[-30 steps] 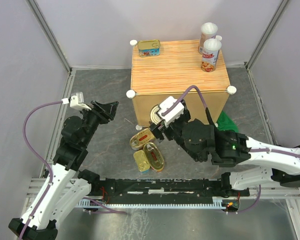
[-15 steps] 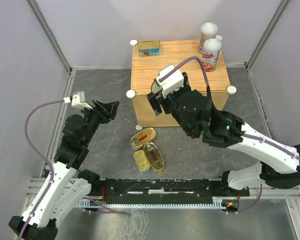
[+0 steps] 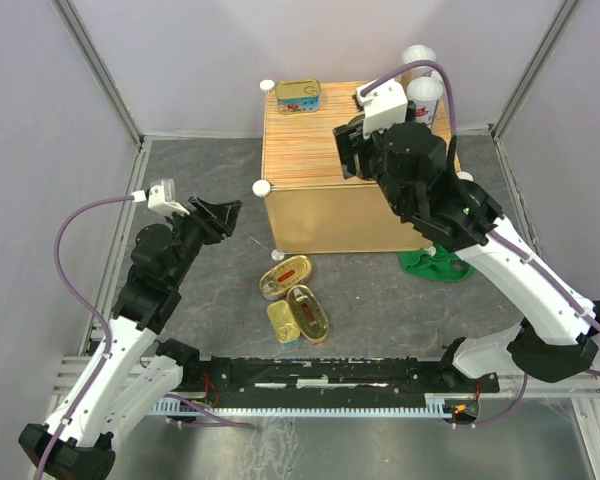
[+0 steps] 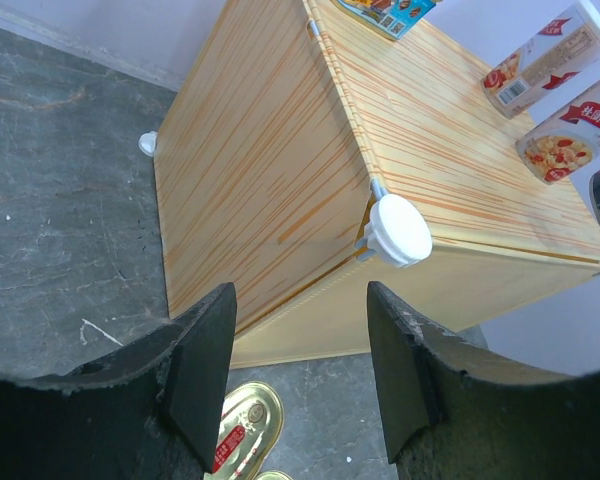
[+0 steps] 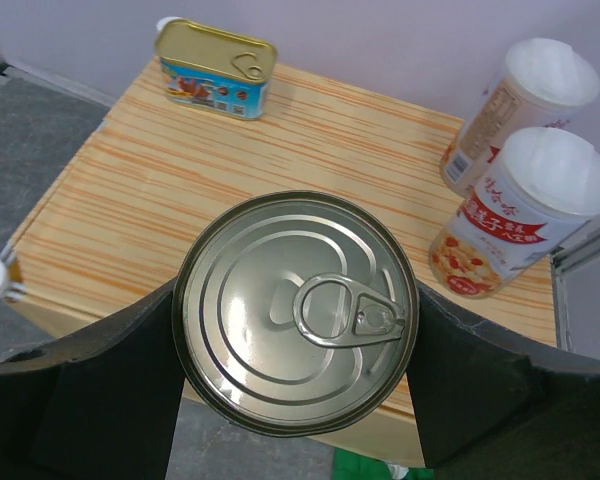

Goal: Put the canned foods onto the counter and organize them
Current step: Place the canned food on the counter.

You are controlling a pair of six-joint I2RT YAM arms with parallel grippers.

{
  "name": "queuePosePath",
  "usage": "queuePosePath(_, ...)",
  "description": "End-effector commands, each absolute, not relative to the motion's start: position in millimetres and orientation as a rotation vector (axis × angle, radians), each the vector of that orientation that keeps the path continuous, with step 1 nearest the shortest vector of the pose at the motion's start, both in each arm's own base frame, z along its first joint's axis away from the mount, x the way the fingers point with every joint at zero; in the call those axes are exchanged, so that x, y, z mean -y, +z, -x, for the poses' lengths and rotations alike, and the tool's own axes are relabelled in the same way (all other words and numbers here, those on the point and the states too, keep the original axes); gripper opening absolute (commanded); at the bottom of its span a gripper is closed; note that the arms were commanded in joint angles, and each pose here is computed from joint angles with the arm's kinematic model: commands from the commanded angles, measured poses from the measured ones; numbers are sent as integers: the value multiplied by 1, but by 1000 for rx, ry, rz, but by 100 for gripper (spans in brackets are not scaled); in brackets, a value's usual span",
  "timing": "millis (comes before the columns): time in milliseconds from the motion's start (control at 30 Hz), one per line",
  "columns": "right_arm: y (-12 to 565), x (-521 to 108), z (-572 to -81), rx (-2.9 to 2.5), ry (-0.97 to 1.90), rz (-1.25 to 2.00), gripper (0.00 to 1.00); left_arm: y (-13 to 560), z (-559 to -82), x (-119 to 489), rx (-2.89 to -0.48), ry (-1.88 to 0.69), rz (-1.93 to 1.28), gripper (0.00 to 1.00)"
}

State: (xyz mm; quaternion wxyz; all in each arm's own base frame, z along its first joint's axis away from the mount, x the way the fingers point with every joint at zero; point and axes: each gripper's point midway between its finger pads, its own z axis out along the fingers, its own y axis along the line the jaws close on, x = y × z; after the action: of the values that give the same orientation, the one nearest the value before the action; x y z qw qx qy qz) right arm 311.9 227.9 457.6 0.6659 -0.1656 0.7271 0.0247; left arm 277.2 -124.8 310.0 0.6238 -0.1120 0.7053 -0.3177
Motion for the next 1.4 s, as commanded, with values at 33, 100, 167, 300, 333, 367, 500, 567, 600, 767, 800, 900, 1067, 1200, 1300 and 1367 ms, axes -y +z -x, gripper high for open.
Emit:
queuePosePath(33, 516, -190, -324, -1524, 159, 171, 1, 336, -281, 128, -1542, -735, 204, 62)
queuePosePath(100, 513, -179, -331, -1536, 148, 144, 1, 335, -282, 129, -1545, -737, 202, 62)
queuePosePath(167, 513, -166, -337, -1543, 136, 113, 1, 336, -282, 130, -1546, -740, 200, 62)
queuePosePath(300, 507, -148, -346, -1564, 116, 68, 1, 336, -283, 131, -1547, -741, 199, 62)
queuePosePath(333, 506, -143, -348, -1570, 112, 56, 1, 336, -283, 130, -1545, -741, 200, 62)
queuePosePath(367, 505, -138, -351, -1575, 110, 44, 1, 336, -283, 130, -1546, -741, 201, 62)
queuePosePath(500, 501, -125, -356, -1593, 102, 7, 1, 336, -282, 131, -1547, -746, 199, 62)
queuePosePath(567, 499, -119, -358, -1600, 89, -6, 1, 336, -281, 130, -1545, -745, 200, 62)
queuePosePath(600, 497, -116, -360, -1606, 86, -12, 1, 336, -280, 130, -1545, -746, 201, 62)
queuePosePath(767, 490, -105, -366, -1629, 92, -47, 1, 337, -279, 129, -1543, -746, 203, 62)
queuePosePath(800, 489, -103, -368, -1634, 94, -56, 1, 338, -280, 129, -1543, -744, 204, 62)
queuePosePath(900, 486, -100, -370, -1647, 101, -72, 1, 340, -279, 129, -1541, -745, 200, 62)
queuePosePath(1067, 483, -94, -373, -1667, 92, -92, 1, 341, -280, 129, -1540, -742, 197, 62)
queuePosePath(1200, 480, -92, -375, -1685, 92, -92, 1, 341, -281, 130, -1540, -743, 194, 62)
queuePosePath(1300, 475, -92, -377, -1703, 90, -92, 1, 341, -281, 131, -1541, -744, 192, 62)
queuePosePath(1367, 473, -92, -377, -1710, 88, -92, 1, 341, -281, 131, -1541, -744, 193, 62)
